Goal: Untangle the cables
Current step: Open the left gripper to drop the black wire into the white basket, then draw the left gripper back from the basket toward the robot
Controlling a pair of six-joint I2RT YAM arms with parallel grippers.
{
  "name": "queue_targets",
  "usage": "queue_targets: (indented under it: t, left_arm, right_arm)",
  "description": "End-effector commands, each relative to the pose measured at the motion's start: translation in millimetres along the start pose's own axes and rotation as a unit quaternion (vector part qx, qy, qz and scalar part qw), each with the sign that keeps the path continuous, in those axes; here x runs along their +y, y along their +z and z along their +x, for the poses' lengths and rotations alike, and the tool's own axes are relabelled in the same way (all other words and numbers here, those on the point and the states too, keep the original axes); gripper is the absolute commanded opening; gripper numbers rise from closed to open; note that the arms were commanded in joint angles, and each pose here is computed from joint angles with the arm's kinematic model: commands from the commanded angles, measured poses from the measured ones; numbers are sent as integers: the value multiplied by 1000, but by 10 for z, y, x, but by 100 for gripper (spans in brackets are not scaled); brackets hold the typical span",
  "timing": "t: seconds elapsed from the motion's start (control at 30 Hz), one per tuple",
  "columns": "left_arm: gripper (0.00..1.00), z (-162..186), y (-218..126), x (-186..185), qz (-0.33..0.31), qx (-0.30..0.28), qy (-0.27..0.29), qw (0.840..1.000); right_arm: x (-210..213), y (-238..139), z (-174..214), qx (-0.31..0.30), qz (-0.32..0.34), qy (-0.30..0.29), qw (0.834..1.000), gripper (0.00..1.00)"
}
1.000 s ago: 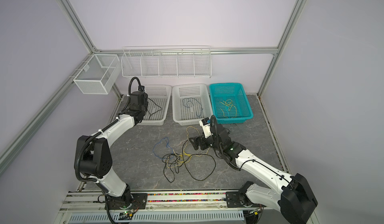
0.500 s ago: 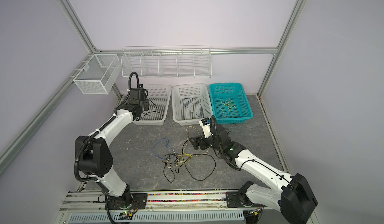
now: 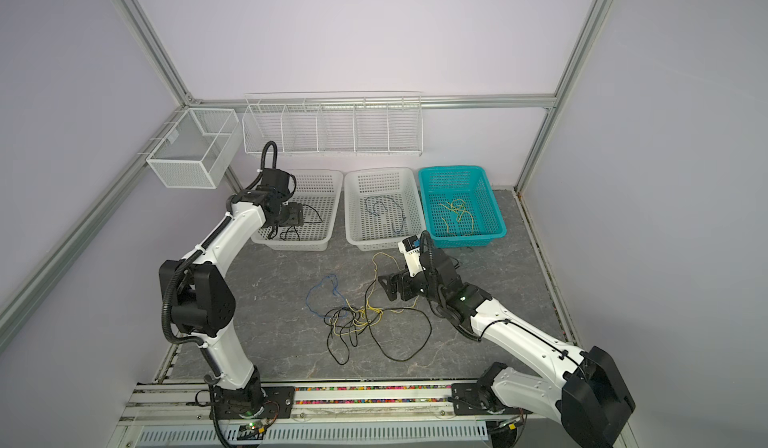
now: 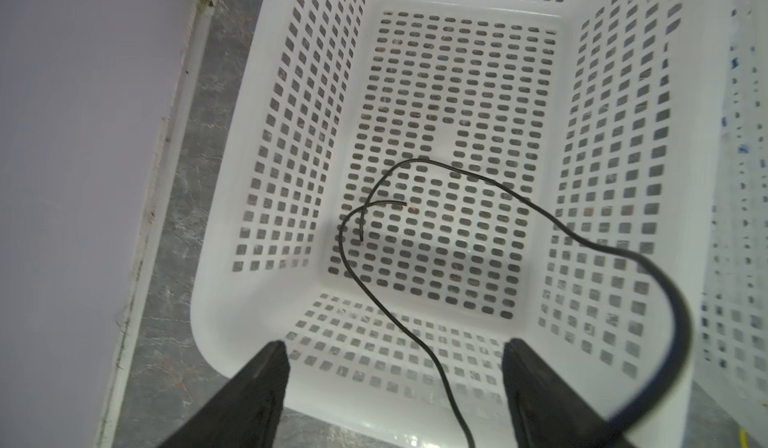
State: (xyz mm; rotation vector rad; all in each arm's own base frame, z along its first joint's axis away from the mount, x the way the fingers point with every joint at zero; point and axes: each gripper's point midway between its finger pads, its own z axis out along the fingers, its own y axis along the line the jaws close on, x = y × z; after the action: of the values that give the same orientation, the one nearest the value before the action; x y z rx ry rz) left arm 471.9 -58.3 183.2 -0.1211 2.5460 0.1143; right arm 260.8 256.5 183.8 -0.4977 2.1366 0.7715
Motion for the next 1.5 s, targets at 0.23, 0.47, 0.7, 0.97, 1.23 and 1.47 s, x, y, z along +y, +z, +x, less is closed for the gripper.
queue_targets:
  t: [0.23,0.47,0.7,0.97,1.23,1.47]
  left_arm:
    - [86,-2,-182,127,64,67,-128,987]
    - [86,-91,-259,248,56,75,-157,983]
    - [86,-233,-648,362,61,-6,-190,980]
    - [87,129,-1221,476,98,-92,-227,964]
    - [99,802,-1590,477,141,-140,-223,954]
    - [100,1243,-1724,492,121,-150,-157,969]
  right_arm:
    - [44,-4,-38,-1,0,-13,1000,99]
    - [33,16,-23,3,3,-15,1000,99]
    - [-73,34,-6,14,36,-16,999,99]
    - [-572,-60,184,84,187,-3,979,98]
    - [-676,-481,746,155,222,58,961,98]
    - [-705,-689,1183,186,239,94,948,99]
